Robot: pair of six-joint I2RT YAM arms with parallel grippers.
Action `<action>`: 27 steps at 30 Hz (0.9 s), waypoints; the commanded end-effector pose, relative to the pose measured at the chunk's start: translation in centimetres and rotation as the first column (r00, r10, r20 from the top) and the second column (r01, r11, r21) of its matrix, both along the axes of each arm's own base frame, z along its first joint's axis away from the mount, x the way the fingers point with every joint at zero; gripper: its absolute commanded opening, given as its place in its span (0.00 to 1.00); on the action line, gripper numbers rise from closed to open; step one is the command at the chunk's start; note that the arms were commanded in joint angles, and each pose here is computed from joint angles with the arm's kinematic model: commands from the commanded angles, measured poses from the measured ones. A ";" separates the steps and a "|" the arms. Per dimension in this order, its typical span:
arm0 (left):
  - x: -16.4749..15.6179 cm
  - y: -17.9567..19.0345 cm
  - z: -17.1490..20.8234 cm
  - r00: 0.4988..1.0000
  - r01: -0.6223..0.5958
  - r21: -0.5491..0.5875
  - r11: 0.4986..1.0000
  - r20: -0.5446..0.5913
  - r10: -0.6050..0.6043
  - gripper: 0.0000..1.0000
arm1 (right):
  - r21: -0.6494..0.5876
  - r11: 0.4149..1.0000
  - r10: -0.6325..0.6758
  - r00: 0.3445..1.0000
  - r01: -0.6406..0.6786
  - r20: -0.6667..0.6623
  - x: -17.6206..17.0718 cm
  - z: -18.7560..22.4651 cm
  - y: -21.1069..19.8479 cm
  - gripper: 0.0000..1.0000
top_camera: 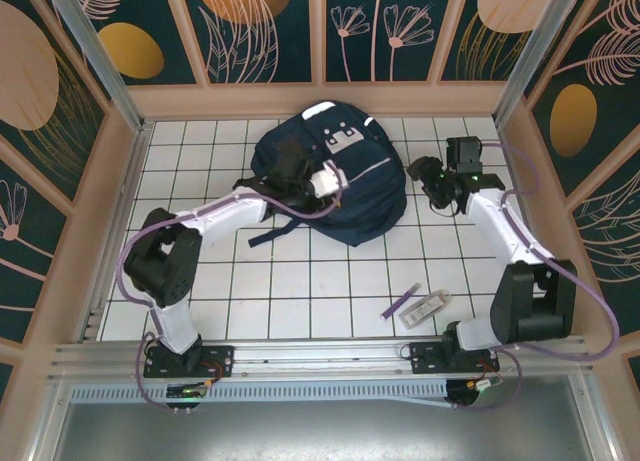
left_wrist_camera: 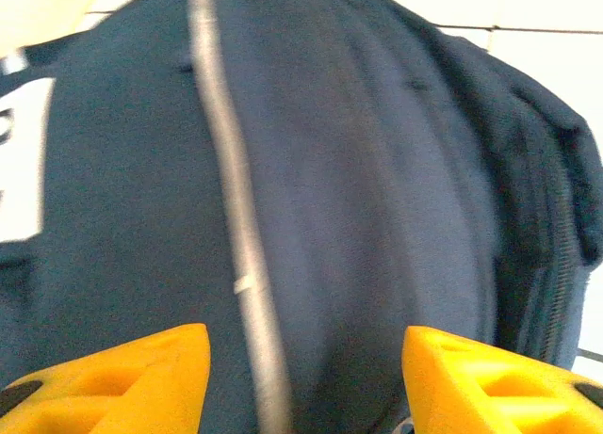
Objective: Pack books, pencil case, and school supplies into a backpack
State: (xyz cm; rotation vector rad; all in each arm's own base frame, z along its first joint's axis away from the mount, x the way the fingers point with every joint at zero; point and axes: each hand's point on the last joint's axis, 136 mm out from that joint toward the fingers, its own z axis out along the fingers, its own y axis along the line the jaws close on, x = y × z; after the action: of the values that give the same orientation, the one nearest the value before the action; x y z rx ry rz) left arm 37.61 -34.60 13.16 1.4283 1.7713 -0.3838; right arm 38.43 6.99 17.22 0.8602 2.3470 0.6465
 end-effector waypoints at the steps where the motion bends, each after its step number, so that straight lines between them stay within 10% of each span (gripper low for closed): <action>1: -0.6 -1.3 -2.2 0.995 0.088 0.106 0.990 0.029 -0.091 0.56 | -0.132 0.990 -0.045 0.998 0.049 0.032 -1.7 0.7 -2.4 0.68; 8: 3.4 -0.8 -2.0 0.987 -0.096 0.132 0.987 0.138 0.078 0.53 | -0.058 0.998 0.008 1.000 -0.009 -0.026 -3.6 -1.6 -1.0 0.67; 16: 3.5 -2.1 2.3 0.983 -0.087 0.016 0.996 0.164 0.083 0.02 | -0.028 0.997 -0.083 0.968 0.078 -0.238 -7.9 -6.3 -1.4 0.67; 27: 3.9 -3.1 6.5 0.981 -0.134 -0.157 0.978 0.118 0.154 0.00 | -0.031 0.974 -0.208 0.831 0.225 -0.516 -13.2 -10.9 -2.1 0.63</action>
State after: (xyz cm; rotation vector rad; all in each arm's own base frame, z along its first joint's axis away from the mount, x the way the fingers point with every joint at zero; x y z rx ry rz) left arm 40.07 -36.51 12.77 1.3418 1.8169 -0.2654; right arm 27.13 5.51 7.38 1.3121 2.6048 0.4694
